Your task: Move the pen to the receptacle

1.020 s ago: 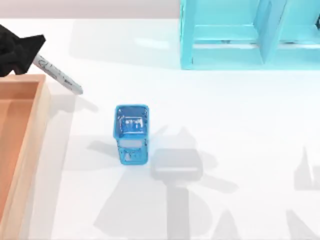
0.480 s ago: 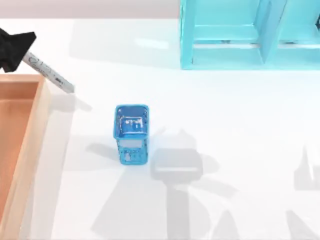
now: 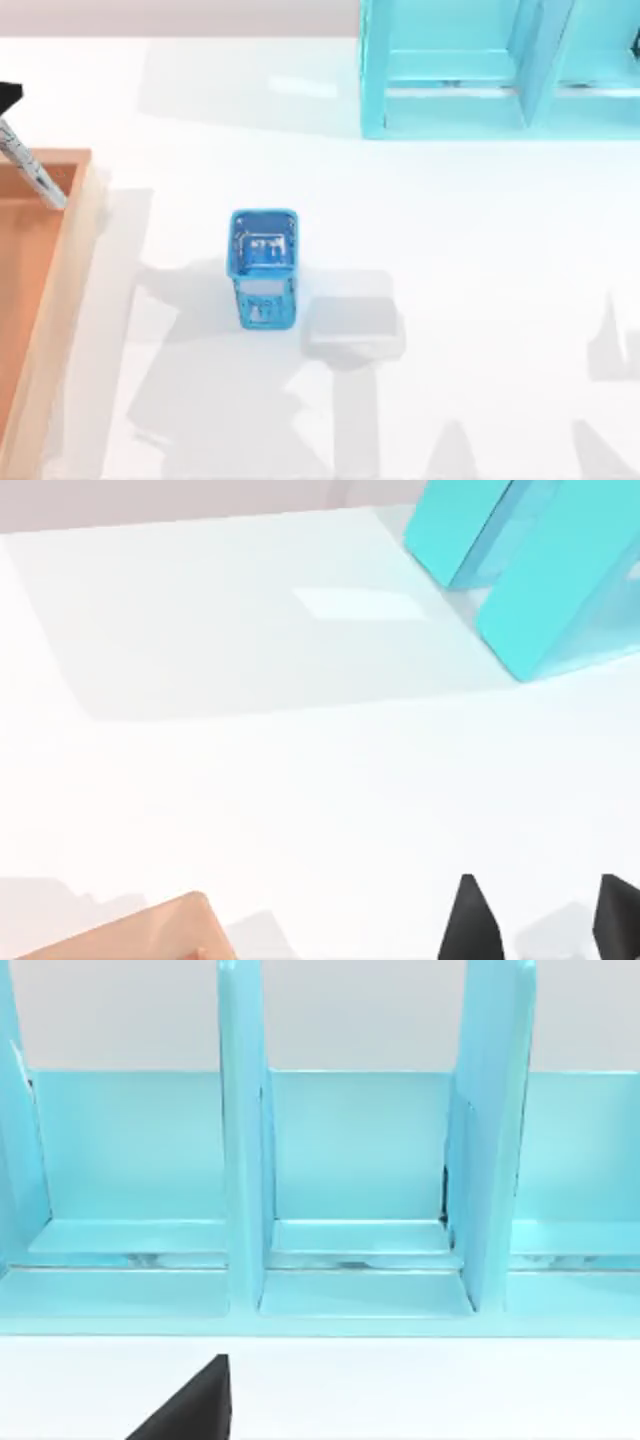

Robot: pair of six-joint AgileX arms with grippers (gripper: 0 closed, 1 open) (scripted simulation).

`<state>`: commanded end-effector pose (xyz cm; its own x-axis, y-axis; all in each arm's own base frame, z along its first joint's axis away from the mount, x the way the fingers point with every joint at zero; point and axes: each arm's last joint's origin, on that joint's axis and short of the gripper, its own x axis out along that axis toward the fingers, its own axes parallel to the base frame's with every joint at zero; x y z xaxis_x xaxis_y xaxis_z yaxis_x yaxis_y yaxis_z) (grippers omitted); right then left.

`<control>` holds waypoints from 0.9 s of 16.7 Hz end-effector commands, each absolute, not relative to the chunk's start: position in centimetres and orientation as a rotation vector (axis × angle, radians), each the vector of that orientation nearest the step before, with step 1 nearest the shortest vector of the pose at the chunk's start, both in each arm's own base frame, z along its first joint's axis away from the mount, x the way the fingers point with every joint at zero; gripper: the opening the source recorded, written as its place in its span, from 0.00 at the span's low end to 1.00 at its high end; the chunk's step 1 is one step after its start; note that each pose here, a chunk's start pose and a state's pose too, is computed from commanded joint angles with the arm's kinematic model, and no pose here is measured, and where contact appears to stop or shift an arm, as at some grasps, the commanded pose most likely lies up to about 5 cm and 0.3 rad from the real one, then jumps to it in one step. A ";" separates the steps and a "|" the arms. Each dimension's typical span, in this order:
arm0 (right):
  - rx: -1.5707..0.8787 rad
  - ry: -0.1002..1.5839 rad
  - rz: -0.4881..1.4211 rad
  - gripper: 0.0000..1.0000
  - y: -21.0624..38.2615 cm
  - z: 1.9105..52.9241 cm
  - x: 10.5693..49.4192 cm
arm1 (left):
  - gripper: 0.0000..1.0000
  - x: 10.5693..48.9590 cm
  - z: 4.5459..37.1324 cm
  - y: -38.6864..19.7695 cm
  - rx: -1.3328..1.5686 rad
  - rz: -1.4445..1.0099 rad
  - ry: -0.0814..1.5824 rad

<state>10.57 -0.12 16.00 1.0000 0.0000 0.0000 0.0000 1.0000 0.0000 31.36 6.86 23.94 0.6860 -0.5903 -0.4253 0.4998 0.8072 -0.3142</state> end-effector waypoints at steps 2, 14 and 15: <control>0.000 0.000 0.000 1.00 -0.1 16.0 10.6 | 0.00 31.5 24.3 8.7 -0.081 -0.661 0.569; 0.000 0.000 0.000 1.00 -0.1 16.0 10.6 | 0.00 26.3 28.2 15.7 0.249 -0.992 0.531; 0.000 0.000 0.000 1.00 -0.1 16.0 10.6 | 0.00 26.0 28.5 15.9 0.254 -1.004 0.525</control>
<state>10.57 -0.12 16.00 1.0000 0.0000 0.0000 0.0000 1.0000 0.0000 25.98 15.86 28.51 0.4270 -0.7336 -0.5287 0.8526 0.5214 -0.0349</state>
